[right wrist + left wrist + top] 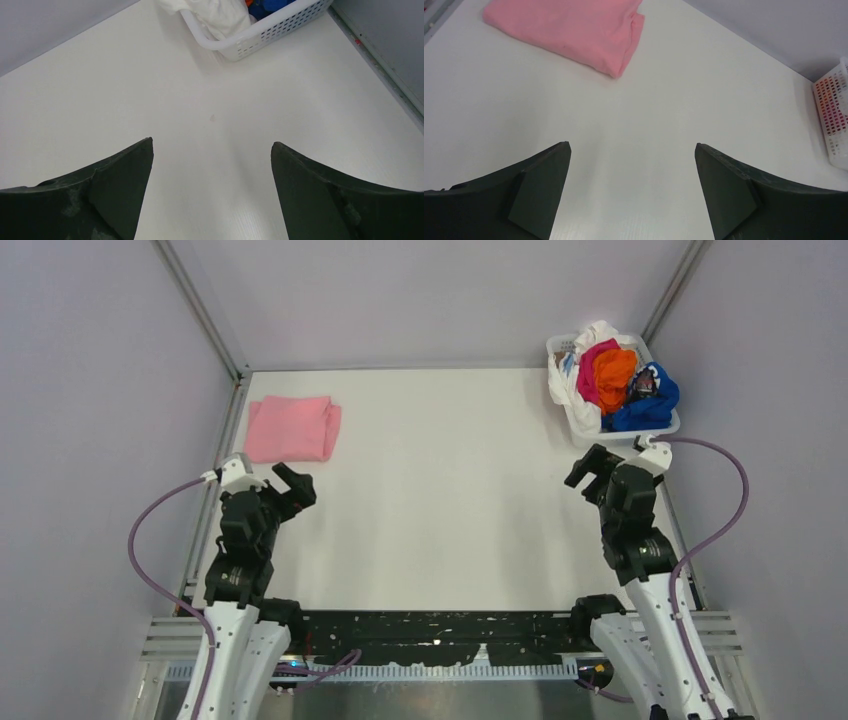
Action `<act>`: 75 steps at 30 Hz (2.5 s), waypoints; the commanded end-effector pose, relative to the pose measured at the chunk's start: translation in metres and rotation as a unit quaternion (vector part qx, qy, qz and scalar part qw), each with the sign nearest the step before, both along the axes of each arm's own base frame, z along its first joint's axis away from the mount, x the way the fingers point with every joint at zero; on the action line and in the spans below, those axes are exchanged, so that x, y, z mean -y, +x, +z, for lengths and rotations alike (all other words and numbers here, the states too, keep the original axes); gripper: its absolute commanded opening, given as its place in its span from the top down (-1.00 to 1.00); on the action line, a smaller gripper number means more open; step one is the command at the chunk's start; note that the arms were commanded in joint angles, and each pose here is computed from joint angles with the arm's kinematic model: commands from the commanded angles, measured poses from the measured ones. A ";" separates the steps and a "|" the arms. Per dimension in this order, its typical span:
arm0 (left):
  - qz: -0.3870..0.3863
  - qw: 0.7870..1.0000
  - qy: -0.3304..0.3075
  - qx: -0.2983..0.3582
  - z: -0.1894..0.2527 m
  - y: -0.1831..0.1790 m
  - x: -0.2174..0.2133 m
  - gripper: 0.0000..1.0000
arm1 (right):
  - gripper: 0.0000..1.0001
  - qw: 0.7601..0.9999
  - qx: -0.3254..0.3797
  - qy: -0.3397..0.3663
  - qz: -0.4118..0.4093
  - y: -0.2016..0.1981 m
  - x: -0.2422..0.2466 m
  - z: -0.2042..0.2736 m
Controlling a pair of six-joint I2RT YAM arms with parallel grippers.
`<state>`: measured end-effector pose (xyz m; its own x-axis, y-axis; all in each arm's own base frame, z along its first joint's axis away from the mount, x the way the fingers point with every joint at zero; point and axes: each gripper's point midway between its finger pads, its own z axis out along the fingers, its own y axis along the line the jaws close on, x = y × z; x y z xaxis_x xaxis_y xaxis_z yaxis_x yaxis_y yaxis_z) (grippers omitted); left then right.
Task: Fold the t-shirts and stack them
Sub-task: Grab crumpled tshirt from bin with the right arm, then move the tshirt to the center of the board
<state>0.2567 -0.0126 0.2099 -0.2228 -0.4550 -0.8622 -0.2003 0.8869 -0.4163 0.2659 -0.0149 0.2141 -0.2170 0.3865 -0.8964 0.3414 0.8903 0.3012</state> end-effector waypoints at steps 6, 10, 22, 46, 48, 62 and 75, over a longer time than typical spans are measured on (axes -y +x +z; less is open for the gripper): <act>0.018 1.000 0.011 0.015 0.007 0.001 -0.008 -0.99 | -0.91 0.997 0.006 -0.075 -0.029 0.084 0.021 0.086; 0.016 1.000 0.012 0.015 0.007 0.002 -0.008 -0.99 | -0.91 0.996 -0.022 -0.070 -0.041 0.140 0.041 0.102; 0.007 1.000 0.004 0.026 0.007 0.009 -0.003 -0.99 | -0.95 0.978 -0.155 -0.096 -0.105 0.239 0.172 0.025; -0.002 0.999 0.000 0.038 0.014 -0.002 0.000 -0.99 | 0.89 0.974 0.089 -0.141 -0.156 0.219 0.191 0.244; -0.017 0.999 -0.012 0.039 0.016 -0.003 0.006 -0.99 | 0.89 0.971 0.138 -0.134 -0.145 0.188 0.172 0.280; -0.123 0.989 -0.080 -0.008 0.013 -0.010 0.052 -0.99 | 0.89 0.913 0.303 -0.056 0.267 0.048 -0.081 0.395; -0.115 0.991 -0.072 0.003 0.015 -0.019 0.048 -0.98 | 0.89 0.841 0.209 0.142 0.479 0.034 -0.218 0.277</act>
